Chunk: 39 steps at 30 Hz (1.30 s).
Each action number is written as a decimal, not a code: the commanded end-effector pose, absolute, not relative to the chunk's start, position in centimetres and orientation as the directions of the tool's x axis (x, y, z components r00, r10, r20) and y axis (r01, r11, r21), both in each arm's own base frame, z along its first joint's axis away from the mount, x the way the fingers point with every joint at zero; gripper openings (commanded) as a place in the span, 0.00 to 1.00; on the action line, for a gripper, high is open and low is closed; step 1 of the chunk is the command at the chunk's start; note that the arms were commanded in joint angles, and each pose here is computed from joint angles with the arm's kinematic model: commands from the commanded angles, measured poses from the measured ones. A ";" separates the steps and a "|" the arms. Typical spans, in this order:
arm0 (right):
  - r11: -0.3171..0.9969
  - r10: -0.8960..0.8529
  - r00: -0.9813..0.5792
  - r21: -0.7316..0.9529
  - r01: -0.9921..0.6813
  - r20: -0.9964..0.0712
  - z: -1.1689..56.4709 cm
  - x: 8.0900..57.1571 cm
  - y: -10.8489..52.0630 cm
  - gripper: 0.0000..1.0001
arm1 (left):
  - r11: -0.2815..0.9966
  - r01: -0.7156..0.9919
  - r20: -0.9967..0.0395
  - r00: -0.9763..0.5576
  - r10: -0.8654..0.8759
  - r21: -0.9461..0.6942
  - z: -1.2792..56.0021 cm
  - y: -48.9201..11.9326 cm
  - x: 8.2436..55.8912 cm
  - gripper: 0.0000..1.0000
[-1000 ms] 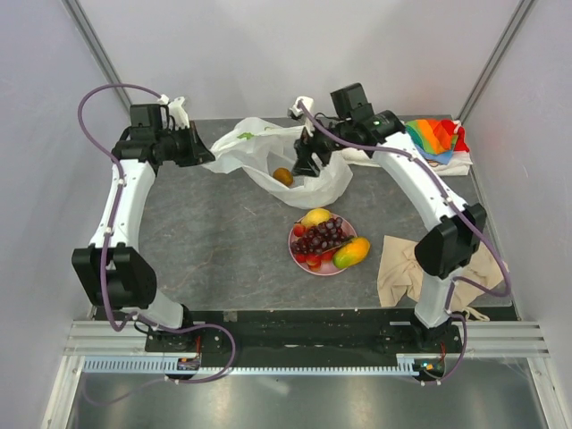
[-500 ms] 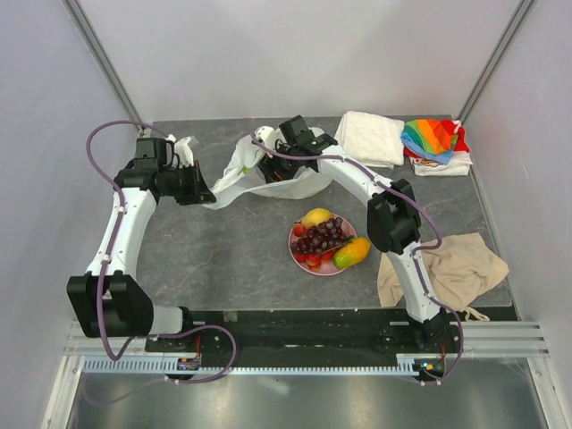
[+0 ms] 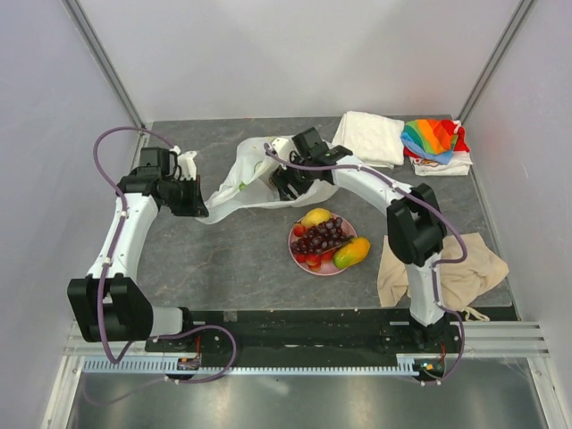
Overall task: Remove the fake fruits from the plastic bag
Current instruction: Take out the fake fruit from the plastic bag.
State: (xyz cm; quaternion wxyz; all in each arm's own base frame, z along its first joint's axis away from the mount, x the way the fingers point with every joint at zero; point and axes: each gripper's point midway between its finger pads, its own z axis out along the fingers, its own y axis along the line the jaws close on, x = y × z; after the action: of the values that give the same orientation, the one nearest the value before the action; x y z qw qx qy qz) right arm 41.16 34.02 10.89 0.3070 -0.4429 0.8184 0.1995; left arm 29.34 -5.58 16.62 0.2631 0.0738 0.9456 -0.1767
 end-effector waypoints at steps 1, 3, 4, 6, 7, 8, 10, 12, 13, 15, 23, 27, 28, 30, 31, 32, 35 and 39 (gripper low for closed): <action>0.521 -0.542 -0.310 -0.023 -0.853 -0.781 16.1 41.1 34.0 0.78 | 0.932 0.283 -0.503 -0.853 0.137 -0.226 15.3 -4.6 27.7 0.01; 0.529 -0.532 -0.305 -0.029 -0.848 -0.790 15.9 41.9 34.4 0.79 | 0.934 0.291 -0.504 -0.850 0.153 -0.206 15.0 -4.3 27.4 0.02; 0.539 -0.518 -0.306 -0.027 -0.842 -0.799 16.3 42.4 34.8 0.79 | 0.935 0.299 -0.516 -0.841 0.162 -0.193 14.9 -4.2 27.7 0.02; 0.557 -0.509 -0.315 -0.028 -0.830 -0.801 15.3 43.7 35.4 0.79 | 0.934 0.308 -0.530 -0.831 0.172 -0.181 15.1 -4.1 28.1 0.02; 0.568 -0.494 -0.309 -0.032 -0.823 -0.813 15.9 44.5 35.8 0.78 | 0.933 0.313 -0.538 -0.825 0.174 -0.177 15.3 -4.1 28.4 0.02; 0.572 -0.490 -0.305 -0.037 -0.819 -0.817 15.8 45.0 36.1 0.78 | 0.934 0.313 -0.542 -0.822 0.175 -0.174 15.3 -4.1 28.5 0.02; 0.588 -0.493 -0.308 -0.051 -0.807 -0.813 14.6 46.5 36.7 0.78 | 0.933 0.316 -0.542 -0.821 0.179 -0.171 15.1 -4.0 28.5 0.02; 0.615 -0.500 -0.343 -0.047 -0.787 -0.795 12.5 47.5 36.8 0.78 | 0.933 0.316 -0.540 -0.822 0.181 -0.170 15.0 -4.0 28.5 0.02; 0.636 -0.494 -0.346 -0.060 -0.770 -0.798 12.5 48.3 36.7 0.79 | 0.932 0.322 -0.544 -0.818 0.185 -0.168 15.1 -4.1 28.4 0.01; 0.644 -0.491 -0.361 -0.050 -0.764 -0.793 10.7 48.8 37.2 0.81 | 0.933 0.321 -0.545 -0.818 0.185 -0.165 14.9 -4.0 28.4 0.02; 0.671 -0.457 -0.372 -0.039 -0.740 -0.808 7.1 51.6 39.3 0.85 | 0.929 0.318 -0.537 -0.825 0.175 -0.187 14.3 -4.5 27.7 0.02; 0.632 -0.407 -0.333 0.002 -0.775 -0.851 8.4 51.8 41.5 0.86 | 0.929 0.313 -0.519 -0.837 0.171 -0.198 13.7 -4.7 27.3 0.02; 0.628 -0.395 -0.341 0.021 -0.778 -0.853 8.4 51.6 41.9 0.86 | 0.929 0.312 -0.521 -0.837 0.169 -0.199 13.6 -4.8 27.3 0.02; 0.608 -0.380 -0.349 0.053 -0.792 -0.857 8.1 51.3 42.6 0.87 | 0.929 0.309 -0.517 -0.840 0.166 -0.202 13.4 -4.8 27.4 0.02; 0.608 -0.374 -0.354 0.062 -0.791 -0.857 7.9 51.1 42.9 0.87 | 0.930 0.306 -0.518 -0.840 0.162 -0.205 13.5 -4.8 27.5 0.02; 0.611 -0.376 -0.362 0.066 -0.789 -0.853 7.3 51.1 42.9 0.87 | 0.930 0.305 -0.519 -0.840 0.161 -0.206 13.5 -4.9 27.5 0.02; 0.622 -0.365 -0.377 0.079 -0.779 -0.851 6.5 51.2 43.7 0.87 | 0.931 0.302 -0.518 -0.841 0.158 -0.206 13.4 -4.8 27.7 0.02; 0.618 -0.334 -0.378 0.102 -0.779 -0.864 6.1 51.5 45.0 0.89 | 0.932 0.301 -0.519 -0.840 0.158 -0.203 13.5 -4.8 27.8 0.02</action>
State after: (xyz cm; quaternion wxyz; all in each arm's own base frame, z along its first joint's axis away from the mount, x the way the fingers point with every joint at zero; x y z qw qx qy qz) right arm 51.10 42.73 5.98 0.4174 -0.3662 0.7995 0.2293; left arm 27.13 -4.78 12.95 0.2395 0.1162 0.9533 -0.1429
